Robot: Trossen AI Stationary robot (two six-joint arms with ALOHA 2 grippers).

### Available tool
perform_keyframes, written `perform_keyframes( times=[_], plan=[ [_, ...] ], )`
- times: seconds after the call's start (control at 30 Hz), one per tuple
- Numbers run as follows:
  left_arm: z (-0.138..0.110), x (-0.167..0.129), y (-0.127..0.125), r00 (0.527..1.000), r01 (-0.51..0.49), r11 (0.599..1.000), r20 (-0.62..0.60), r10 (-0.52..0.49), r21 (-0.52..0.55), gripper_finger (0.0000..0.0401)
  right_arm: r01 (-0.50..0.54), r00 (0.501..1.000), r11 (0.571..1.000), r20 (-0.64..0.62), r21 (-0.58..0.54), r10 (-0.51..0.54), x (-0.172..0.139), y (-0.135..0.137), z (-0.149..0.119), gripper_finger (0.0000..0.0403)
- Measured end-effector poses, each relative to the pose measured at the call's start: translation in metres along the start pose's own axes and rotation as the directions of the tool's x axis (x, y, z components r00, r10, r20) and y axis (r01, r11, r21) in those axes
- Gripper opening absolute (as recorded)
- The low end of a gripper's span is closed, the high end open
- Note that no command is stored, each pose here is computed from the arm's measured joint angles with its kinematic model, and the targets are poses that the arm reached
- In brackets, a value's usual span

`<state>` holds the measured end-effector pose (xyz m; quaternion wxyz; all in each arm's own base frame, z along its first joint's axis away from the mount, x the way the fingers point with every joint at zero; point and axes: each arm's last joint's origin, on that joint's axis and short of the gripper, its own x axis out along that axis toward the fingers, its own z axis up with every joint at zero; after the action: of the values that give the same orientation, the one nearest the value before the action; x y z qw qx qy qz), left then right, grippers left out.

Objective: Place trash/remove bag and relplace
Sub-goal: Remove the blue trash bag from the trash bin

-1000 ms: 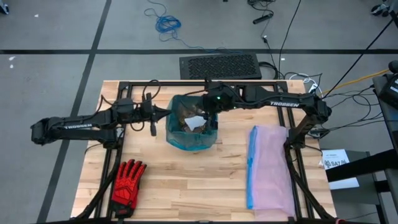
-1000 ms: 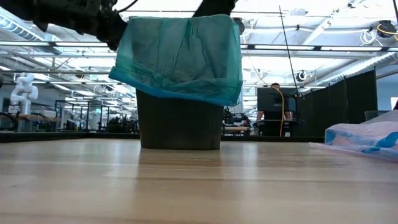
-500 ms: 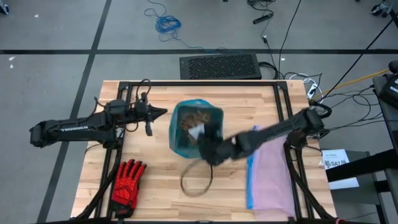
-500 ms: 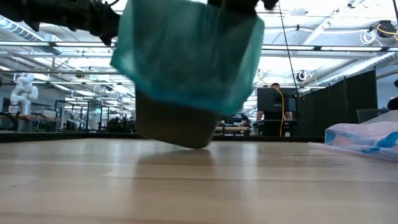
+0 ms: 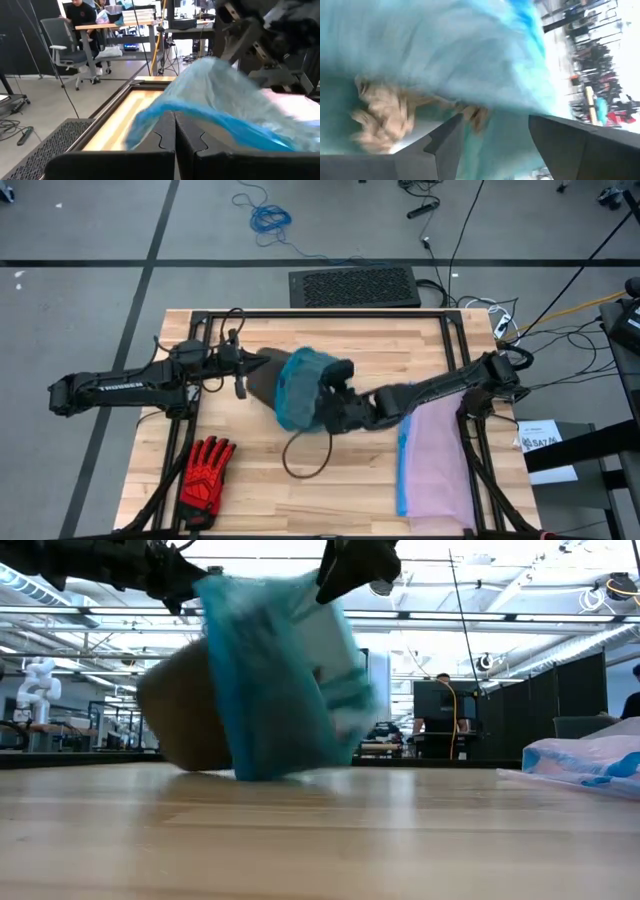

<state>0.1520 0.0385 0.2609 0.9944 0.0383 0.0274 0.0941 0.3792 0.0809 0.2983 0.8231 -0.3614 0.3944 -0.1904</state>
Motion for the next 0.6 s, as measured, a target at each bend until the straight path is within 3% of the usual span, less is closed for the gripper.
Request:
perform_keyframes(
  times=[0.4,0.53,0.6],
  plan=[
    [-0.001,0.0,0.0,1.0,0.001,1.0,-0.011,-0.001,-0.001,0.0,-0.042,0.998,0.983,0.063,0.179,0.031,-0.017,-0.026,-0.003,0.0217],
    [-0.001,0.0,0.0,1.0,0.001,1.0,-0.009,-0.001,-0.001,0.0,-0.204,0.979,0.914,0.052,0.35,0.199,-0.009,-0.042,-0.016,0.0217],
    [-0.001,0.0,0.0,1.0,0.004,1.0,-0.008,-0.004,-0.001,0.0,-0.222,0.971,0.871,0.023,0.438,0.236,0.0,-0.053,-0.026,0.0217]
  ],
)
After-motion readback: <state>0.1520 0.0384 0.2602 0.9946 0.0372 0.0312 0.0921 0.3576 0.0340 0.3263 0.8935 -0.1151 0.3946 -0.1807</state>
